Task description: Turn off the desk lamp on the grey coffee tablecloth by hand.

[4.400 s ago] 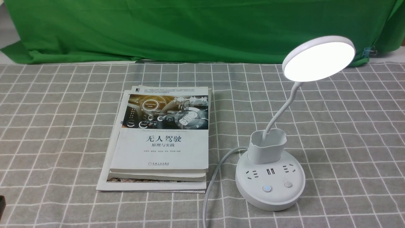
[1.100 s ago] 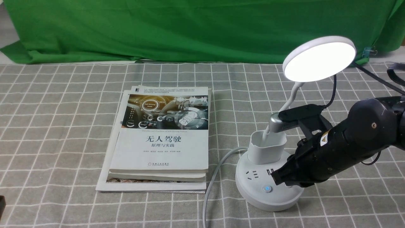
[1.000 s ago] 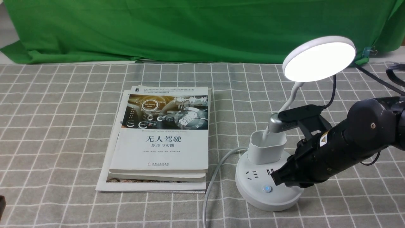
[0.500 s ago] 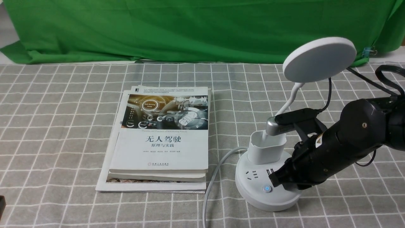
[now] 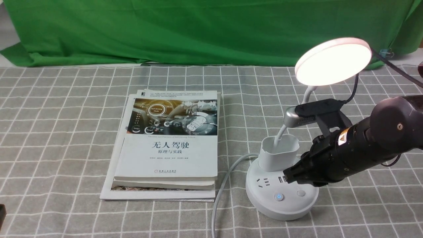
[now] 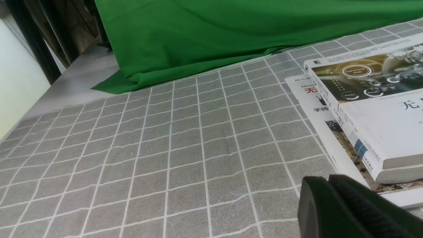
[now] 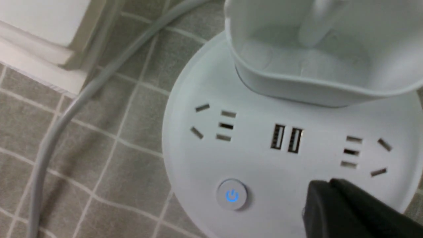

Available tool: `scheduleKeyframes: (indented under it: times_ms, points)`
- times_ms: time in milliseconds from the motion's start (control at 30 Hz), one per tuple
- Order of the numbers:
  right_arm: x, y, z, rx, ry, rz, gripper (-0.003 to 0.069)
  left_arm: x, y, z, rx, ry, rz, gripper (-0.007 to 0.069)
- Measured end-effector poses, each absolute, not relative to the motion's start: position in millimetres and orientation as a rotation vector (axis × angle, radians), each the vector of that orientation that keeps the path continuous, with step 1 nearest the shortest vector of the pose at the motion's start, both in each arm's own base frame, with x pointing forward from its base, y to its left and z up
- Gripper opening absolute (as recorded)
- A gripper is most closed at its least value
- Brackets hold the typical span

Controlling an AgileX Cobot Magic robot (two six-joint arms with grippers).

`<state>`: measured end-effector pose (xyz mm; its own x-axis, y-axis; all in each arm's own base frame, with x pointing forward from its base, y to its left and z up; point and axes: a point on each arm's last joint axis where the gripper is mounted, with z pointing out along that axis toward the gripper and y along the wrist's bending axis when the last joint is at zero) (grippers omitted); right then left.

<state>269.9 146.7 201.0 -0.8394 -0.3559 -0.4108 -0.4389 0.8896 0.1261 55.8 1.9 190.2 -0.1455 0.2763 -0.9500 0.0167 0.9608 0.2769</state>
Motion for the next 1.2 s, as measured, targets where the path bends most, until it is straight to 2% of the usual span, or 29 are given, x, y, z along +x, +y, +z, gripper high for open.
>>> scheduleKeyframes:
  times_ms: [200,467,667,933,1167,1200]
  points:
    - [273,148,180,-0.595,2.746,0.286,0.0051,56,2,190,0.222,1.707,0.228,0.0019]
    - [274,149,180,-0.593,2.747,0.287,0.0051,56,2,190,0.222,1.707,0.228,0.0019]
    - [272,148,188,-0.584,2.724,0.294,0.0051,56,2,190,0.223,1.707,0.229,0.0019]
    - [265,145,215,-0.553,2.647,0.322,0.0051,56,2,190,0.222,1.707,0.228,0.0019]
    - [256,131,218,-0.573,2.737,0.287,0.0051,56,2,190,0.222,1.707,0.228,0.0019]
    - [258,119,217,-0.532,2.756,0.272,0.0044,56,2,190,0.222,1.707,0.228,0.0019]
